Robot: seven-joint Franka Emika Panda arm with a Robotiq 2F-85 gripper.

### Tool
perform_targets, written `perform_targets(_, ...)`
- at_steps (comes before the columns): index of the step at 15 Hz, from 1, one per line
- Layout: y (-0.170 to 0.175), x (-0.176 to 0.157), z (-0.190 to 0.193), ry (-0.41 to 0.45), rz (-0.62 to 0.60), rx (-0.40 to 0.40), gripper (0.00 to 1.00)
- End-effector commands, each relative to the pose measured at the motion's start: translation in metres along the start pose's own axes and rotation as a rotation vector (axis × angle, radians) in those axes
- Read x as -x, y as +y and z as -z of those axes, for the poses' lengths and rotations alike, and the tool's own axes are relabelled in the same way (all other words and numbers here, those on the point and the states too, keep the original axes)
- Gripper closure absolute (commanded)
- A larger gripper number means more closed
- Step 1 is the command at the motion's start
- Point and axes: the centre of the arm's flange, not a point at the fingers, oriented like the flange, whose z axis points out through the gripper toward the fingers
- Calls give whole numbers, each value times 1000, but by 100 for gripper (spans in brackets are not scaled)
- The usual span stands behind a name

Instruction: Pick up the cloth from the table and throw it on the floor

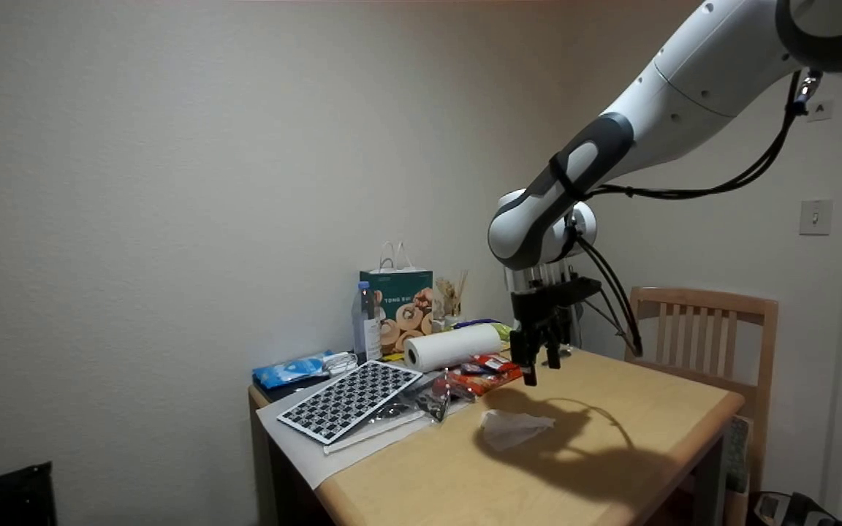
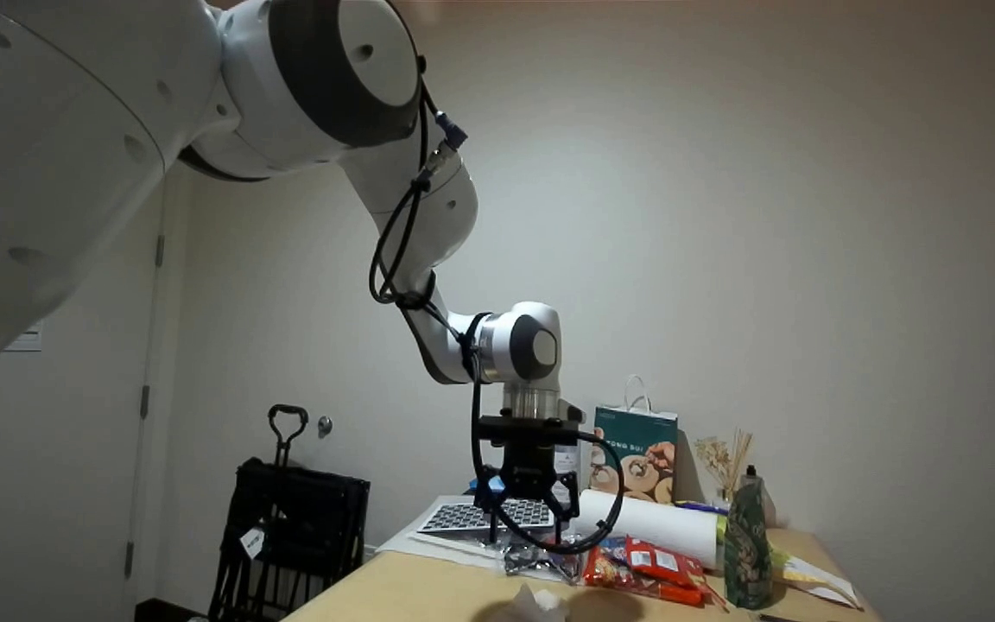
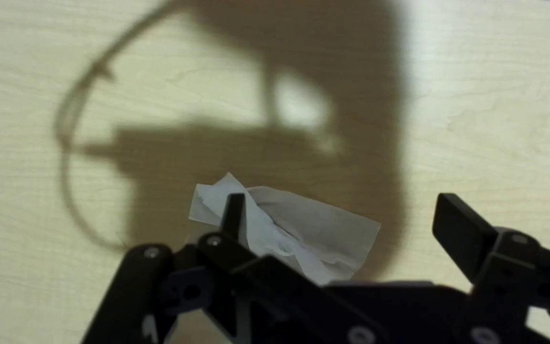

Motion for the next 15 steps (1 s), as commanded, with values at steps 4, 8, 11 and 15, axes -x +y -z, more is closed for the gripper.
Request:
perform_targets(4, 13, -67, -38, -153, 62, -10, 0)
perform_targets(8, 1, -57, -57, -190, 33, -22, 0)
perform_targets(11, 0, -64, -67, -200, 36, -24, 0)
perform_targets(15, 2, -71, -73, -179, 44, -15, 0)
